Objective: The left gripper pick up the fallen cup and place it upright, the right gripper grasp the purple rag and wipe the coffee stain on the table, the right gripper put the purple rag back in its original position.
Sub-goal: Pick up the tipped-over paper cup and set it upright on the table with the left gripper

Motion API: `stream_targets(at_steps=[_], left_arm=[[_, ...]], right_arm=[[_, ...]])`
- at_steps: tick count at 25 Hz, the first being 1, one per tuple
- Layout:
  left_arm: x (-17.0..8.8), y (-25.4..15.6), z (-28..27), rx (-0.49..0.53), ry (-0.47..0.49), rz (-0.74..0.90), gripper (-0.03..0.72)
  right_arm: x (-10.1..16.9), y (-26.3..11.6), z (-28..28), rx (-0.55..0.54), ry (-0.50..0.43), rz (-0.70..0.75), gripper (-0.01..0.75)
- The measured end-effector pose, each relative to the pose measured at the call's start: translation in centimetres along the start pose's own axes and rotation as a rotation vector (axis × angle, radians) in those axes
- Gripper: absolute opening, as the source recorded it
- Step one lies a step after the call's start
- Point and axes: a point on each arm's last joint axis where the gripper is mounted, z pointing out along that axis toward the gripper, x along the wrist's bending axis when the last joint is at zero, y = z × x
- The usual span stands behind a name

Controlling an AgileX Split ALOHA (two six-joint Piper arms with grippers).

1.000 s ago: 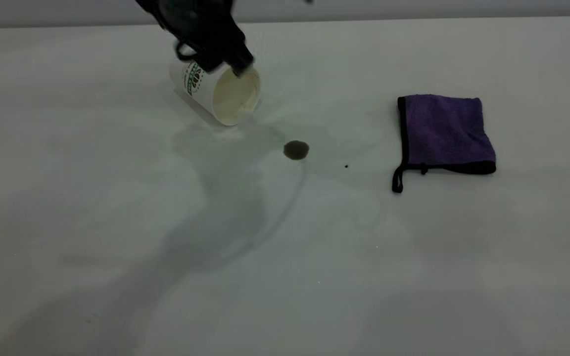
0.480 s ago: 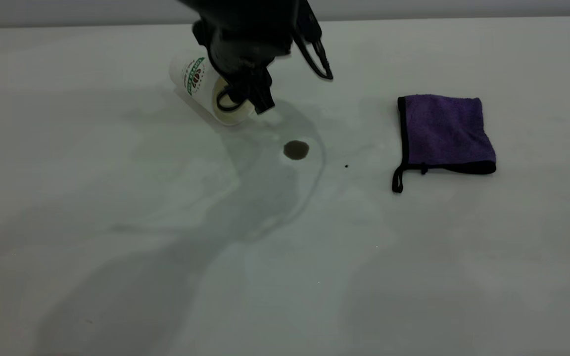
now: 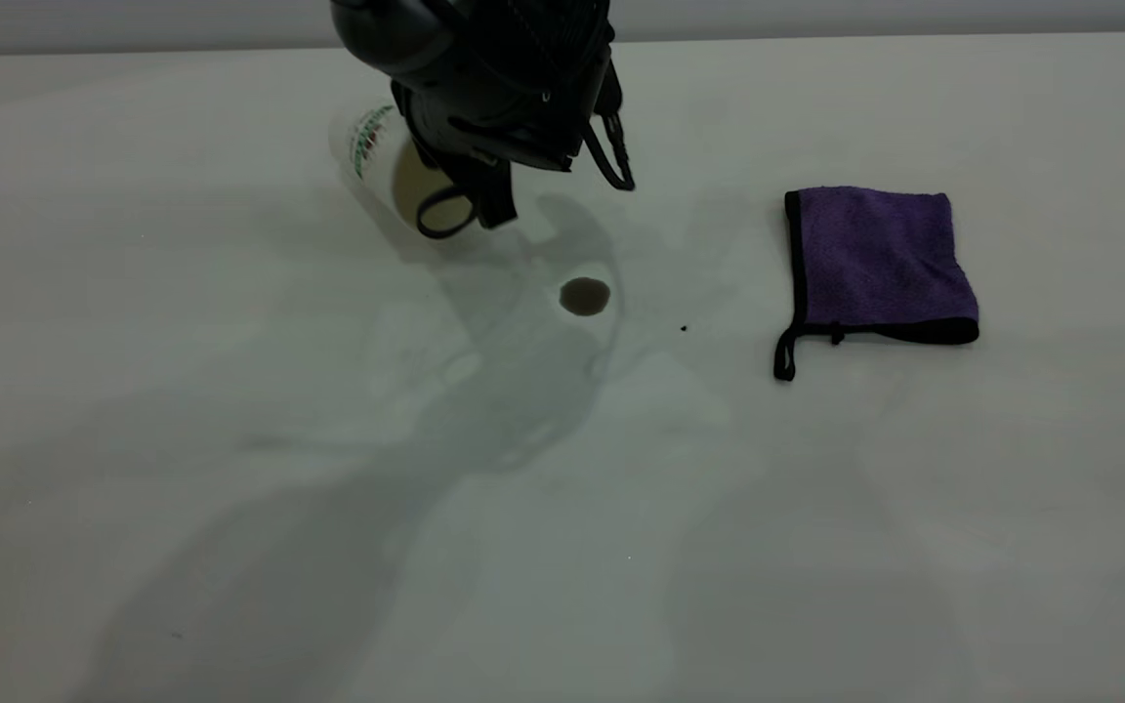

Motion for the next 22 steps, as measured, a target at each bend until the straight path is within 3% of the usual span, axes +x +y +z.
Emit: stream_targets(at_steps=[3, 7, 12, 18, 22], left_arm=[[2.1, 0.3, -1.3, 0.013, -0.017, -0.038, 0.018], [7.6, 0.4, -4.3, -0.002, -0.162, -0.156, 0.015], [14.6, -2.4, -5.3, -0.002, -0.376, -0.371, 0.015], [15.8, -6.0, -2.1, 0.074, -0.649, -0.580, 0.015], [15.3, -7.0, -0.2, 0.052, -0.788, -0.686, 0.015]], right_arm=[[0.0, 0.0, 0.0, 0.000, 0.000, 0.000, 0.588], [0.0, 0.0, 0.0, 0.000, 0.000, 0.000, 0.588], [0.0, 0.0, 0.0, 0.000, 0.000, 0.000, 0.588], [0.0, 0.0, 0.0, 0.000, 0.000, 0.000, 0.588], [0.0, 0.0, 0.0, 0.000, 0.000, 0.000, 0.588]])
